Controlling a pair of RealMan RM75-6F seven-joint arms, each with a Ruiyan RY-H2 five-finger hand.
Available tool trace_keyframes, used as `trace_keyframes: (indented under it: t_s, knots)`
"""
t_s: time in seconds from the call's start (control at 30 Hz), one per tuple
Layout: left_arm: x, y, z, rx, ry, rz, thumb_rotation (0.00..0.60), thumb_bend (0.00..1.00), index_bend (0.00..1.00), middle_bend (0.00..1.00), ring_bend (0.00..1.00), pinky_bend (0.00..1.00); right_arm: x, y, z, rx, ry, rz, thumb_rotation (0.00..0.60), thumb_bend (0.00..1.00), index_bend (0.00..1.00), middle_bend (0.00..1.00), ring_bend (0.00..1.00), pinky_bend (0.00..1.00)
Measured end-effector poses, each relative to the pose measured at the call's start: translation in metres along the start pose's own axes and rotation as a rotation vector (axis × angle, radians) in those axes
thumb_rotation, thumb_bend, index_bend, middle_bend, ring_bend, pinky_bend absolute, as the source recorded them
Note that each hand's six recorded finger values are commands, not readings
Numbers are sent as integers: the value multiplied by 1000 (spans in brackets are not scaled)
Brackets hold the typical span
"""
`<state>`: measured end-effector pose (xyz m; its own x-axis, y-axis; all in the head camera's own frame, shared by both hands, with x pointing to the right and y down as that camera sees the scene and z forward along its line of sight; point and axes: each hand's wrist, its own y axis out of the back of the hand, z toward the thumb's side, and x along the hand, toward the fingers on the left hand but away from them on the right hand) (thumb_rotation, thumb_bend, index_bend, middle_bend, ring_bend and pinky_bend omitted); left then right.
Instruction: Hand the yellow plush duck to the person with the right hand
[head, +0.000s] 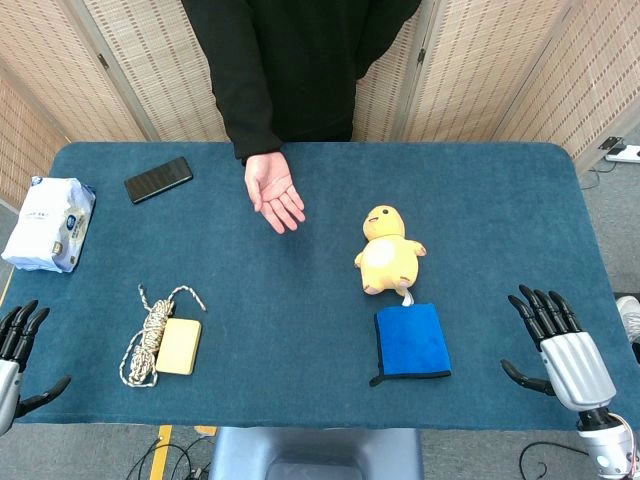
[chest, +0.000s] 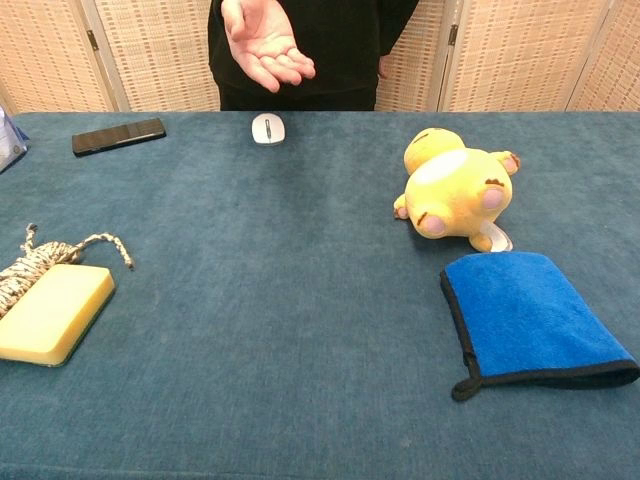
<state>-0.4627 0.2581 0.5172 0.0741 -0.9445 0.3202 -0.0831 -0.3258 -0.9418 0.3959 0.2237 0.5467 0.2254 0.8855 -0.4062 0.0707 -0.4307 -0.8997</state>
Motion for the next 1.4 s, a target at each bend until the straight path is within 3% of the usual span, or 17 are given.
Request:
trace_keyframes:
  t_s: [0.37, 0.67, 0.93, 1.17, 1.27, 1.33, 1.4]
  knots:
    - [2, -1, 5, -9, -15, -2, 600, 202, 3, 72, 74, 156, -10, 3, -2, -44, 12, -9, 600, 179, 0, 0, 0, 0]
    - [3, -1, 7, -24, -28, -5, 600, 202, 3, 72, 74, 156, -82, -6, 23, -133, 92, 66, 600, 179, 0, 0, 0, 0]
    - [-3, 10, 4, -71, -37, 20, 600, 201, 3, 72, 74, 155, -162, -56, 67, -238, 93, 194, 600, 178, 0, 0, 0, 0]
    - [-7, 19, 0, -124, -52, 33, 600, 202, 3, 72, 74, 156, -202, -93, 84, -215, 73, 219, 600, 186, 0, 0, 0, 0]
    - [-8, 21, -1, -136, -63, 29, 600, 202, 3, 72, 74, 156, -213, -109, 86, -194, 51, 239, 600, 242, 0, 4, 4, 10]
    - [-8, 22, -3, -138, -62, 29, 600, 202, 3, 72, 74, 156, -218, -119, 86, -179, 39, 251, 600, 331, 0, 84, 91, 151]
    - [-9, 23, -4, -140, -58, 33, 600, 202, 3, 72, 74, 156, -222, -124, 87, -164, 32, 247, 600, 443, 43, 277, 305, 457]
